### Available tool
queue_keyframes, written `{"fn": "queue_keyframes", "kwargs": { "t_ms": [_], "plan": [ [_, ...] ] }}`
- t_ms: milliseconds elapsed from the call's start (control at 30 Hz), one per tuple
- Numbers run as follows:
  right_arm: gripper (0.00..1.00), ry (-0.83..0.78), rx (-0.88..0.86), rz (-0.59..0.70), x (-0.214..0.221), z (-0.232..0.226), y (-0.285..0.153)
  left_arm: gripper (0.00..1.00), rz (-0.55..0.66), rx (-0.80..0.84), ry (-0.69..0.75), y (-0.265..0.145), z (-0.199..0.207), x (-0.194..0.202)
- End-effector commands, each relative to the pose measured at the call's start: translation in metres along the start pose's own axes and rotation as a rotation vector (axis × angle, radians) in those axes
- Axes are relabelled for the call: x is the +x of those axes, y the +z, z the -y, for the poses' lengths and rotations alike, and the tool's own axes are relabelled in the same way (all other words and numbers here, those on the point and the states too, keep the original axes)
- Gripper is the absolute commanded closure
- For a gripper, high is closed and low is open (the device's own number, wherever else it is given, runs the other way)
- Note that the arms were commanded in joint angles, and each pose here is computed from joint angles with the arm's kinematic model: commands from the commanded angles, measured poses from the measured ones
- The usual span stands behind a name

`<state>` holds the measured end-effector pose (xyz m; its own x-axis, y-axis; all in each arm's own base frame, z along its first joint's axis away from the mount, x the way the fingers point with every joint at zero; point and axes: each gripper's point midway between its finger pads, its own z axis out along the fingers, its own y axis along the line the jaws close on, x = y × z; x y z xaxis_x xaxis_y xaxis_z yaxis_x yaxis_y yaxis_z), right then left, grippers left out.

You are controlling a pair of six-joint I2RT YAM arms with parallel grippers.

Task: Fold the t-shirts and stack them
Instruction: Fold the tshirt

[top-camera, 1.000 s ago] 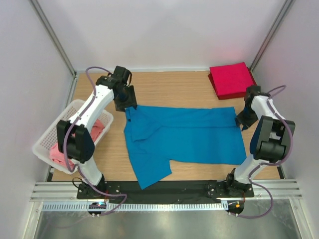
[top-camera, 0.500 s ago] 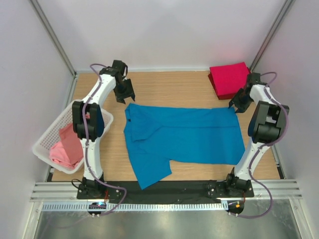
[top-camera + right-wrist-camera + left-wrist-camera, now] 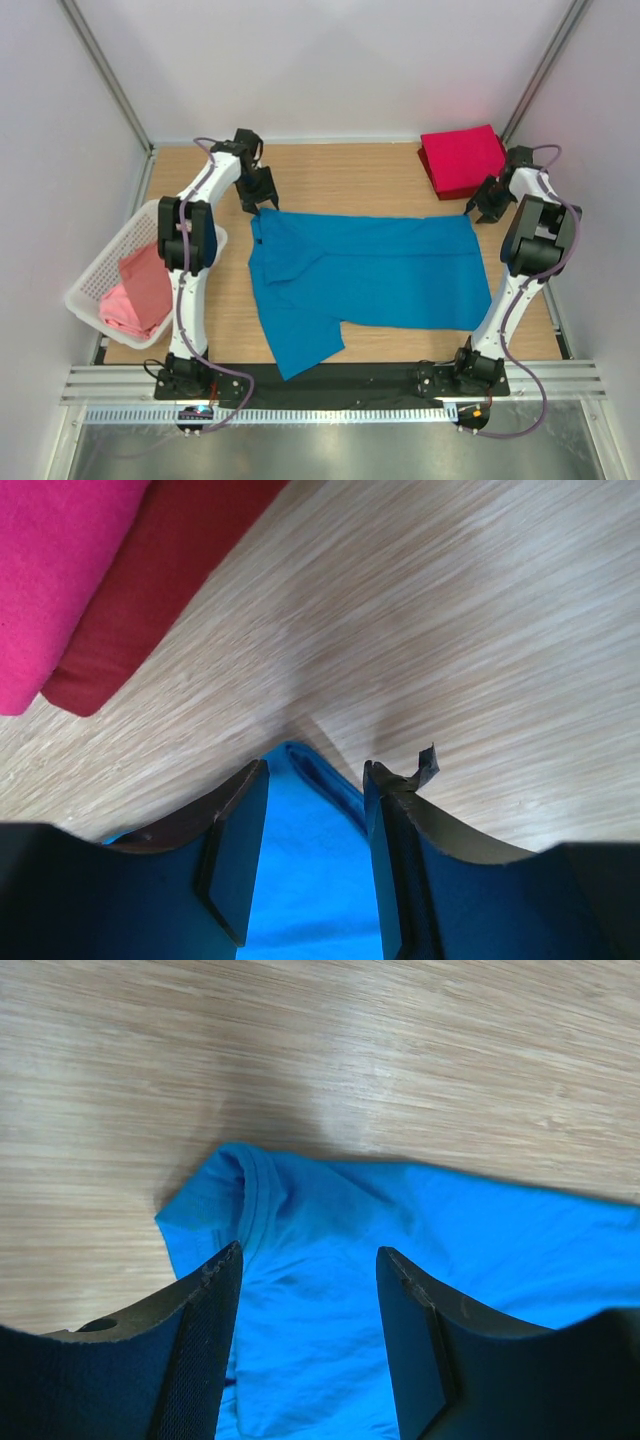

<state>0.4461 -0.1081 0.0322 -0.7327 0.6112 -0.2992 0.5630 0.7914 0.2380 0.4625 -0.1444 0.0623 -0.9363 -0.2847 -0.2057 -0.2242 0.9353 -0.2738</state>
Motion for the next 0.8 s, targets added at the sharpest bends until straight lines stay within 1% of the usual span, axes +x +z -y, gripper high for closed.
{"fn": "queue_keyframes", "kwargs": {
  "t_ms": [0, 67, 233, 333, 400, 433, 467, 533, 567, 667, 767],
  "plan": [
    [0.50, -0.043, -0.082, 0.012, -0.007, -0.011, 0.001, 0.42, 0.040, 0.057, 0.012, -0.004, 0.015, -0.015],
    [0.51, -0.035, -0.098, 0.008, -0.004, -0.012, 0.003, 0.43, 0.035, 0.063, 0.009, 0.000, 0.016, -0.014],
    [0.52, -0.015, -0.201, -0.009, -0.001, -0.022, 0.009, 0.44, 0.038, 0.089, 0.005, 0.002, 0.020, -0.016],
    [0.55, 0.000, -0.206, -0.009, -0.003, -0.024, 0.013, 0.49, 0.039, 0.106, 0.006, 0.005, 0.024, -0.017],
    [0.68, 0.008, -0.187, 0.004, -0.006, -0.020, 0.015, 0.65, 0.043, 0.107, -0.004, 0.004, 0.025, -0.019],
    [0.74, 0.031, -0.148, 0.022, -0.011, -0.011, 0.016, 0.73, 0.037, 0.098, -0.009, 0.005, 0.023, -0.018],
    [0.88, 0.042, -0.123, 0.031, -0.014, -0.005, 0.016, 0.88, 0.055, 0.081, -0.020, 0.003, 0.022, -0.022],
    [0.98, 0.087, -0.085, 0.055, -0.019, 0.007, 0.014, 1.00, 0.059, 0.057, -0.030, 0.002, 0.018, -0.023],
    [0.99, 0.113, -0.054, 0.077, -0.025, 0.018, 0.012, 1.00, 0.079, 0.034, -0.033, 0.000, 0.015, -0.026],
    [0.99, 0.170, -0.027, 0.116, -0.032, 0.035, 0.007, 1.00, 0.120, -0.005, -0.061, -0.004, 0.010, -0.034],
    [0.99, 0.174, -0.019, 0.145, -0.035, 0.038, 0.003, 1.00, 0.146, -0.013, -0.090, -0.007, 0.010, -0.039]
  ]
}}
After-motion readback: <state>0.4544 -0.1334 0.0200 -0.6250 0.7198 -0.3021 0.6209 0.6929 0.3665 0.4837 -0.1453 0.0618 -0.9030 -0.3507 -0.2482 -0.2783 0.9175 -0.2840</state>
